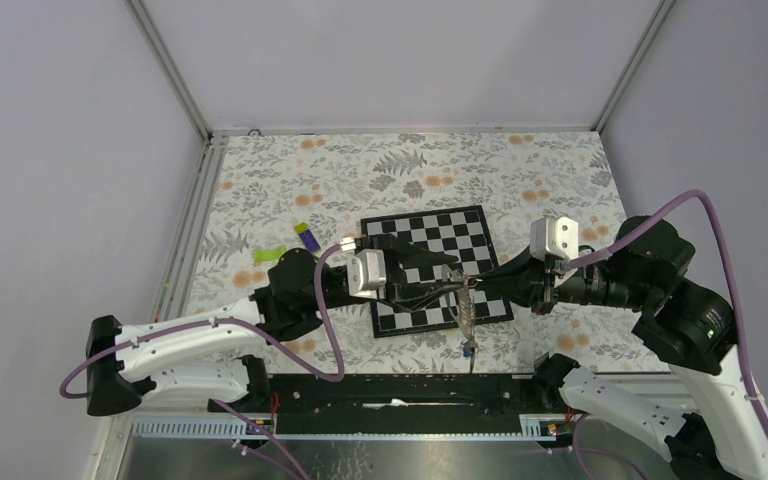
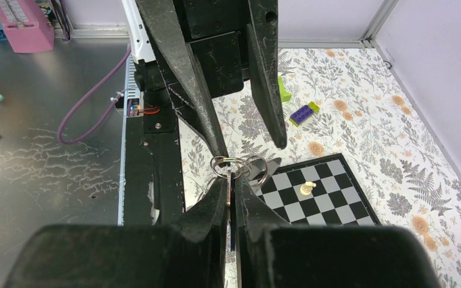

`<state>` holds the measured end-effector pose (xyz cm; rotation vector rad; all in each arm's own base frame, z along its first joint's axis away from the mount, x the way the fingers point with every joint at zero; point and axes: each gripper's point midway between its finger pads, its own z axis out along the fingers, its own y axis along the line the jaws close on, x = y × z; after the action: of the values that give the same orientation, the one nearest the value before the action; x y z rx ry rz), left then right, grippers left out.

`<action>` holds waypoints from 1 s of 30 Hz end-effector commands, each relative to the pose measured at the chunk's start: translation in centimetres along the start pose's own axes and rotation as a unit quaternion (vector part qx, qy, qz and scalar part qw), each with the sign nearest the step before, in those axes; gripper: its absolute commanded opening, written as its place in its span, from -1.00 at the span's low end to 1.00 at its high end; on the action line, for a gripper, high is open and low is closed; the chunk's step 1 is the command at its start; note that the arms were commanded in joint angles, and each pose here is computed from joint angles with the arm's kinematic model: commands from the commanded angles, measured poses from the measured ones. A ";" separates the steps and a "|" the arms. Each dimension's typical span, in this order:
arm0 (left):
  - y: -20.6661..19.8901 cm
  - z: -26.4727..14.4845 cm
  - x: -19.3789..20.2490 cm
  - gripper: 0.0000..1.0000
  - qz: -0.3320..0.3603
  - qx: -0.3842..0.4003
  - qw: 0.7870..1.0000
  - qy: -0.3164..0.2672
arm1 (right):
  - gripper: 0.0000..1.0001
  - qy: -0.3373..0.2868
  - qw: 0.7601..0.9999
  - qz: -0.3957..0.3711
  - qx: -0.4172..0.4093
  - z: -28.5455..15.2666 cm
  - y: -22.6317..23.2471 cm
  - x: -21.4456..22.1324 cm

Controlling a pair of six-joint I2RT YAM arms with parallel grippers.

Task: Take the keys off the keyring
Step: Remove the key from the keyring.

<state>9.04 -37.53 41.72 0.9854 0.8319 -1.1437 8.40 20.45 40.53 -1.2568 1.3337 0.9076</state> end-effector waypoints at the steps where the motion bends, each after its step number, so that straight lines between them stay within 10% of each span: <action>1: -0.8 0.3 -1.6 -0.17 -0.005 0.027 0.999 -0.033 | -1.00 -0.032 0.999 -0.027 -0.004 -0.1 0.1 -1.7; 23: -0.8 0.8 -1.0 -0.07 -0.019 0.041 0.998 -0.034 | -1.00 -0.027 0.999 -0.019 -0.019 0.2 0.5 -1.1; 30: -1.0 0.7 -0.7 -0.37 -0.021 0.050 0.998 -0.030 | -1.00 -0.030 0.999 -0.023 -0.014 0.2 0.4 -1.2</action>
<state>8.37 -38.57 40.51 1.0385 0.8379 -1.2311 7.89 20.50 40.20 -1.2725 1.3226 0.9301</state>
